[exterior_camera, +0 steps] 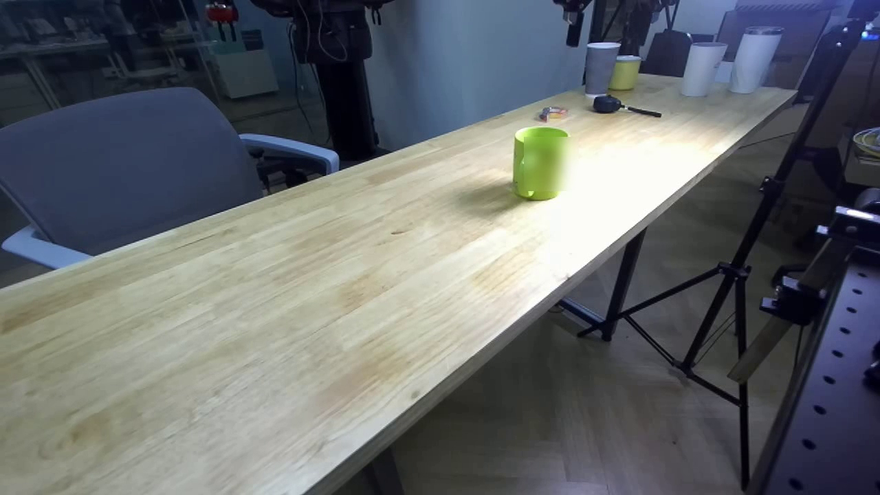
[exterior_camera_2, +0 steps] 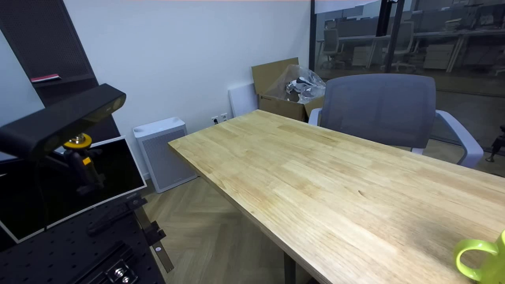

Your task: Move the mug to the left

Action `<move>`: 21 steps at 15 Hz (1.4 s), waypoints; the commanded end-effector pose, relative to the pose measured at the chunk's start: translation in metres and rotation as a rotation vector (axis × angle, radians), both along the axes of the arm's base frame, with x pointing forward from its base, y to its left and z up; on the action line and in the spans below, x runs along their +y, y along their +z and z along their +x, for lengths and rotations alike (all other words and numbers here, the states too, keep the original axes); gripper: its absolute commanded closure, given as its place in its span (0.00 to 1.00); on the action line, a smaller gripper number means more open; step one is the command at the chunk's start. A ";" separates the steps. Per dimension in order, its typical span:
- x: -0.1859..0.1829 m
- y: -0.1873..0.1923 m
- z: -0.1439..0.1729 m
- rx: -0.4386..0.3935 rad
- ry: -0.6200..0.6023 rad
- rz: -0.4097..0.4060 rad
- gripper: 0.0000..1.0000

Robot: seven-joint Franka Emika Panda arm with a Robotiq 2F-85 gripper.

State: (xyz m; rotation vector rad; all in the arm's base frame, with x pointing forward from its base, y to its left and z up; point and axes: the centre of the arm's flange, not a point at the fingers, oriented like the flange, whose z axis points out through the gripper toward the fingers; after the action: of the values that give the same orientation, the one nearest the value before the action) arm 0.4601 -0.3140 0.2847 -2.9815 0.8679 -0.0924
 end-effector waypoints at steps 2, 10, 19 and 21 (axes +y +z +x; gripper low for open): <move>-0.020 -0.027 0.017 0.036 -0.041 0.006 0.00; -0.046 -0.046 0.048 0.033 -0.077 -0.023 0.00; -0.052 -0.073 0.055 0.047 -0.095 -0.021 0.00; -0.050 -0.078 0.055 0.053 -0.094 -0.026 0.00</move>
State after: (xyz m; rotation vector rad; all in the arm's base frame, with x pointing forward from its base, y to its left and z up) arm 0.5058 -0.3613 0.2111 -2.9917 0.9749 -0.0125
